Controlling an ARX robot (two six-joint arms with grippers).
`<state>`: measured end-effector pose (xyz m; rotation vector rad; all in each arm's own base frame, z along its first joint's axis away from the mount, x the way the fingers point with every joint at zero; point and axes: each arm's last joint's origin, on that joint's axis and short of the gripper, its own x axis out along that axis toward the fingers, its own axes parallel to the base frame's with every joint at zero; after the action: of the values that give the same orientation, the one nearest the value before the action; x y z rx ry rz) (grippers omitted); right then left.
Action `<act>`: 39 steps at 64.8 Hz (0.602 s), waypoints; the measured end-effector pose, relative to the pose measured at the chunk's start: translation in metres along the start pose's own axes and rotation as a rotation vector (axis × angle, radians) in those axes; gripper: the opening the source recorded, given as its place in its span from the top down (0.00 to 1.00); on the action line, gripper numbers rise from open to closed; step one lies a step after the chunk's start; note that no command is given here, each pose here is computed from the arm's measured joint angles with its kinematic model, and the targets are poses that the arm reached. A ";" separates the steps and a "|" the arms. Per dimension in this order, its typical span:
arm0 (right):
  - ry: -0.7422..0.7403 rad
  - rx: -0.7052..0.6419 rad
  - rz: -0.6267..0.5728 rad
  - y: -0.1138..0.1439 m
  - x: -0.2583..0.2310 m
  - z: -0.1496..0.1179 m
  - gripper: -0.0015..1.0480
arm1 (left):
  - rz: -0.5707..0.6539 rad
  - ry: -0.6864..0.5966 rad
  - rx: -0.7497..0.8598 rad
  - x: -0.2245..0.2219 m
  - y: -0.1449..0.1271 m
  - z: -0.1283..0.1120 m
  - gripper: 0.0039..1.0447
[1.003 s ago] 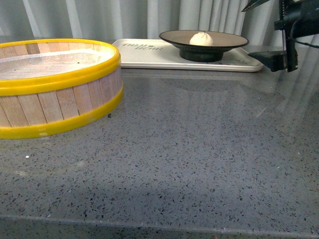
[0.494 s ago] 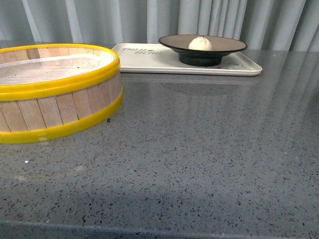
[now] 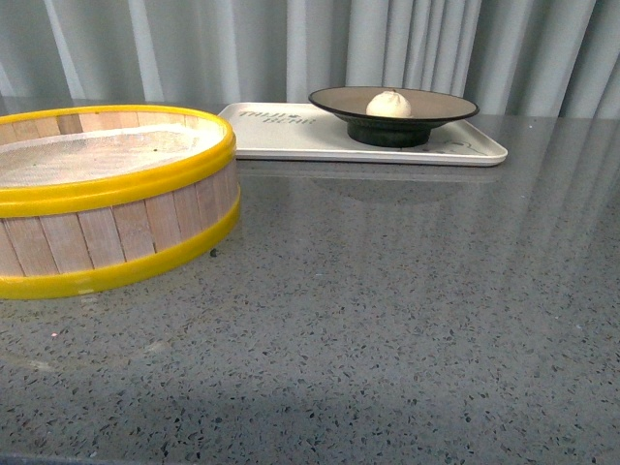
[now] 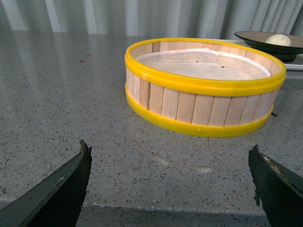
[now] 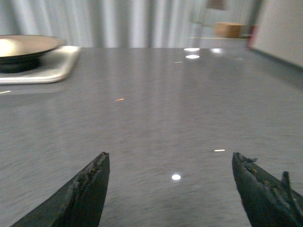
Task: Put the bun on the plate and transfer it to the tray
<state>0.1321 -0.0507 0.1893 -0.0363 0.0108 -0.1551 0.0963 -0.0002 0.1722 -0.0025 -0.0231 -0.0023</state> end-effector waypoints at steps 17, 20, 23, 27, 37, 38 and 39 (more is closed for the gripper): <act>0.000 0.027 0.137 0.026 -0.010 -0.023 0.71 | 0.000 0.000 0.000 0.000 0.000 0.000 0.06; -0.008 0.026 0.141 0.029 -0.013 -0.022 0.81 | 0.000 0.000 0.000 0.000 0.000 0.000 0.06; -0.016 0.025 0.144 0.031 -0.015 -0.020 0.91 | 0.000 0.000 0.000 0.000 0.000 0.000 0.06; -0.019 0.025 0.147 0.034 -0.018 -0.020 0.98 | 0.000 0.000 0.000 0.000 0.000 0.000 0.06; -0.014 0.026 0.122 0.040 -0.022 -0.020 0.98 | 0.000 0.000 0.000 0.000 0.000 0.000 0.06; -0.015 0.026 0.115 0.041 -0.023 -0.020 0.98 | 0.000 0.000 0.000 0.000 0.000 0.000 0.06; -0.015 0.027 0.116 0.042 -0.023 -0.020 0.98 | 0.000 0.000 0.000 0.000 0.000 0.000 0.06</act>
<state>0.1153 -0.0061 0.1680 -0.0103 -0.0042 -0.0389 0.0963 -0.0002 0.1722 -0.0025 -0.0231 -0.0023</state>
